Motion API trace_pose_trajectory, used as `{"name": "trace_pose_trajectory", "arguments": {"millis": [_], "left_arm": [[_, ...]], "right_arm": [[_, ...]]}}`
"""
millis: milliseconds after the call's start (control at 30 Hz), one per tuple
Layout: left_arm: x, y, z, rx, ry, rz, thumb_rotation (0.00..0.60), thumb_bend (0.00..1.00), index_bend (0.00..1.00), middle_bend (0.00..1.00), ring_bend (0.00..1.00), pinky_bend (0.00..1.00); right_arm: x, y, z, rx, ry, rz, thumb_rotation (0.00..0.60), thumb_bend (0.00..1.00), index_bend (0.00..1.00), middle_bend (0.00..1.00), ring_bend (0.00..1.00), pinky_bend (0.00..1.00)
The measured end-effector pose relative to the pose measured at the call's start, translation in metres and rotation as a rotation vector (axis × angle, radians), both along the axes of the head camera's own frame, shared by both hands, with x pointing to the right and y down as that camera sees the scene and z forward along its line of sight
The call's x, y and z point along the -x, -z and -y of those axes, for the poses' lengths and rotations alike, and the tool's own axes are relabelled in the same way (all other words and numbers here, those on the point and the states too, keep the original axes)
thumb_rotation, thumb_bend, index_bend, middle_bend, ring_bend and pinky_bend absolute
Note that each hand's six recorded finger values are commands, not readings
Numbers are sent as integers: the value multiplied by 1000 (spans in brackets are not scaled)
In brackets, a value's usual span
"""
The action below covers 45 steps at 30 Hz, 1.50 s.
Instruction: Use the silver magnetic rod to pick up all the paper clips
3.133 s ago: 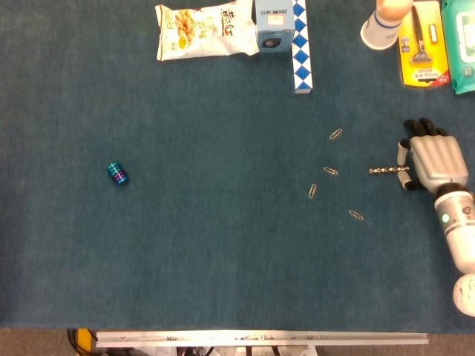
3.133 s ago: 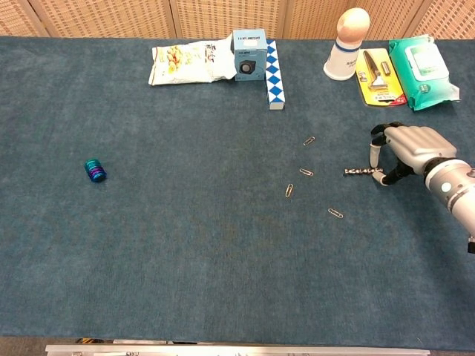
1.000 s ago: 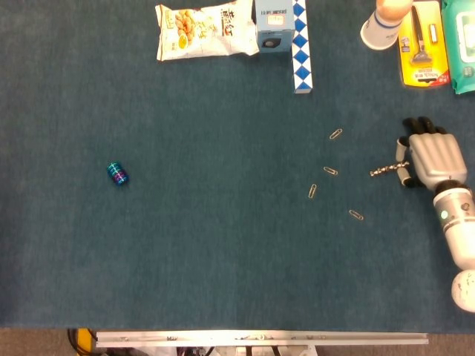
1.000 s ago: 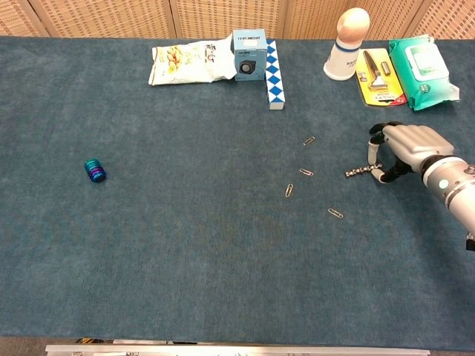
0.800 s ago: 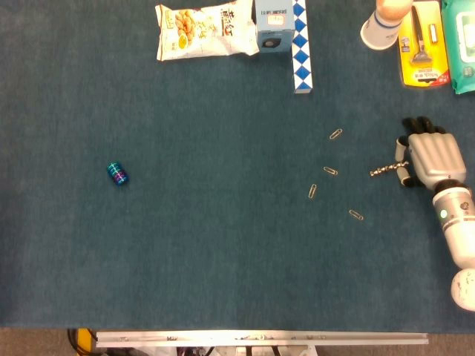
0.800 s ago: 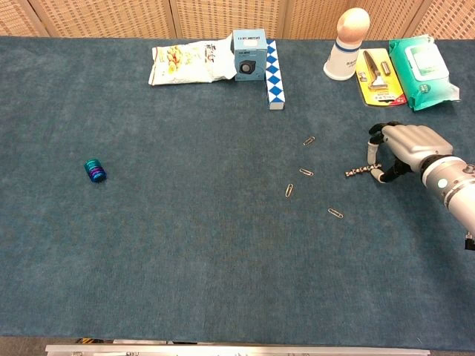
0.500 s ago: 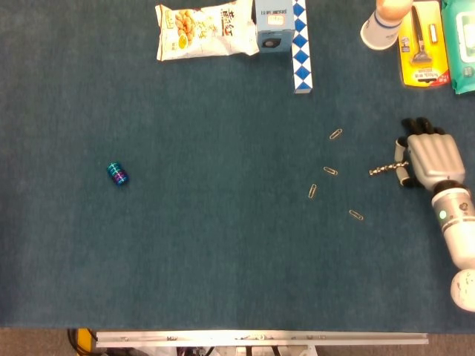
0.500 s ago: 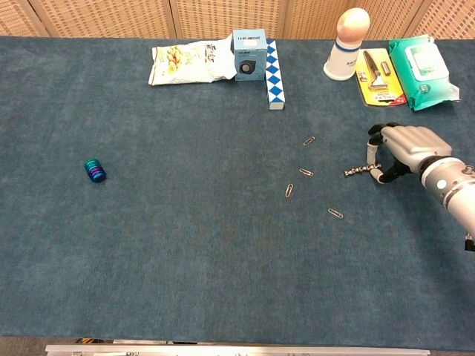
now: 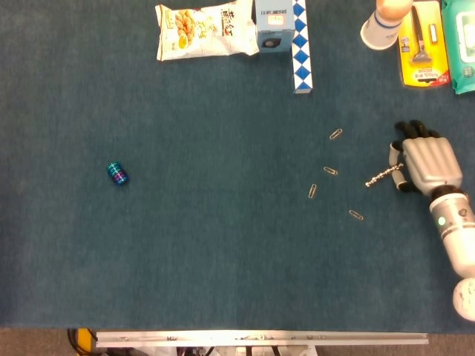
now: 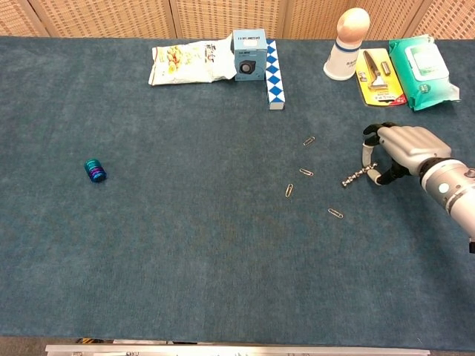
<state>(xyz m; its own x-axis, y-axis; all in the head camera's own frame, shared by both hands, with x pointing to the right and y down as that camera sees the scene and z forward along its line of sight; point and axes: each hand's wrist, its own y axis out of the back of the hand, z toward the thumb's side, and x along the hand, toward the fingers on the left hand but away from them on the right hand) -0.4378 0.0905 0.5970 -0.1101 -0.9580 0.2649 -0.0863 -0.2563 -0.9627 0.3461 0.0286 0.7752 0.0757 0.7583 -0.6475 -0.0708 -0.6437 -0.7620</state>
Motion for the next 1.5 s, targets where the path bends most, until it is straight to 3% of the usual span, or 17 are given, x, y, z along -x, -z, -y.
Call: {"name": "trace_pose_trajectory", "arguments": {"millis": [733,1167,1500], "left_arm": [[2,6,0,-19,9,-3,600,89,438,430,339,414],[6,12,0,-37,26,-13,600,89,438,430,339,415],[9,16,1,-48,35,-20,600,89,438,430,339,415]], "right_arm": [[38,49,-25,-60,150,2,600,378,607,150,72,200],[42,41,-37,-21,176,-32,600,379,607,150,72,199],[47,37,-34,-23,179,-35,600,379,607,150,72,199]]}}
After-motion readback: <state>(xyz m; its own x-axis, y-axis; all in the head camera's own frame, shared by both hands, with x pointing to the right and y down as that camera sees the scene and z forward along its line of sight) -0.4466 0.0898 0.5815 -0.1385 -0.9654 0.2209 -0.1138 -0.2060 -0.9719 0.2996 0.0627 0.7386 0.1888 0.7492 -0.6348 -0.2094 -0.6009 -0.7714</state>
